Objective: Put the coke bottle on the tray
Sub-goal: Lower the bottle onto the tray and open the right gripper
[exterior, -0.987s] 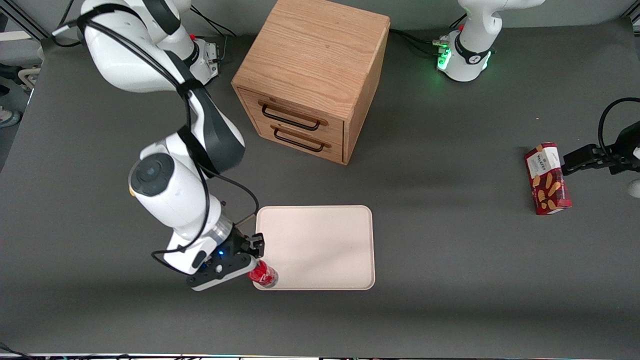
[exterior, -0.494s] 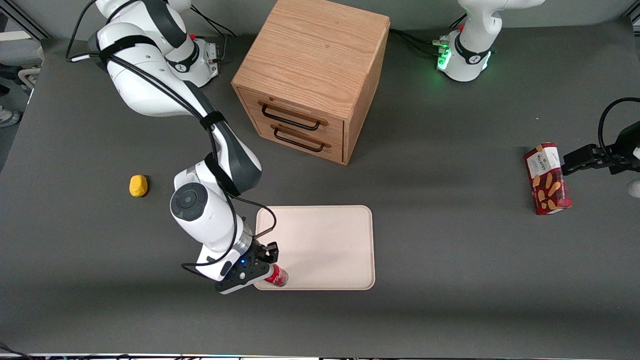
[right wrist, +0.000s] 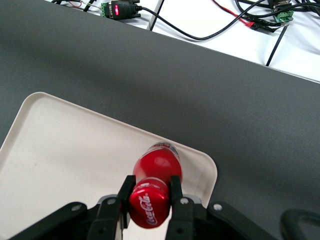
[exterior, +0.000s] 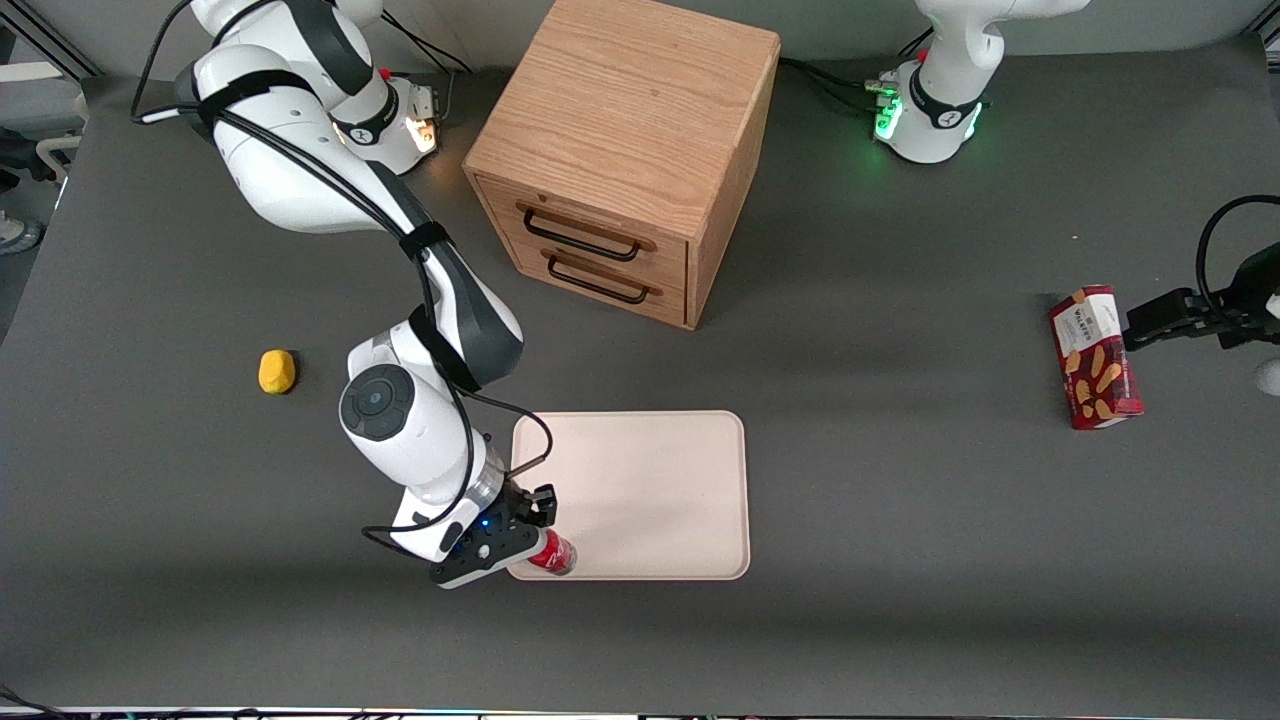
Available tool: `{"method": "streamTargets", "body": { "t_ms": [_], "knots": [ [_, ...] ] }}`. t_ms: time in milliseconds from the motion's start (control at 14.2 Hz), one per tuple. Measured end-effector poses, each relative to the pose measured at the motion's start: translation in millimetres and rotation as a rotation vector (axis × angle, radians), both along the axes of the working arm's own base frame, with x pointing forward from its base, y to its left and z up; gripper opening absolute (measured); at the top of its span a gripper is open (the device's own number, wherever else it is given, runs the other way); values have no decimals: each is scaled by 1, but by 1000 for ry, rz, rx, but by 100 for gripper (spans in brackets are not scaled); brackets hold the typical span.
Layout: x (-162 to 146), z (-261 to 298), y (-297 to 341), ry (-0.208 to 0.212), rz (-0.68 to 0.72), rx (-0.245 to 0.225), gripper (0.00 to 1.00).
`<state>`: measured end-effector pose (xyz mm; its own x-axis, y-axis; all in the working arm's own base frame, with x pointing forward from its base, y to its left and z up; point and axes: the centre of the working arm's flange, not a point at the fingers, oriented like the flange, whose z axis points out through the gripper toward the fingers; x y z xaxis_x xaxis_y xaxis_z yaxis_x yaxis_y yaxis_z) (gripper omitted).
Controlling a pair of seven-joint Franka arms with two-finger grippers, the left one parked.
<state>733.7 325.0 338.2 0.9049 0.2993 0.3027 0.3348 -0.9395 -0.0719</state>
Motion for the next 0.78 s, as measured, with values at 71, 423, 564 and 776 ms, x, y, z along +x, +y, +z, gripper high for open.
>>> {"method": "streamTargets", "body": {
  "t_ms": [71, 423, 564, 776],
  "knots": [
    [0, -1, -1, 2, 0, -1, 33],
    [-3, -19, -7, 36, -4, -20, 33],
    [-4, -20, -8, 48, -4, -28, 33],
    [-5, -18, -10, 60, -4, -37, 33]
  ]
}}
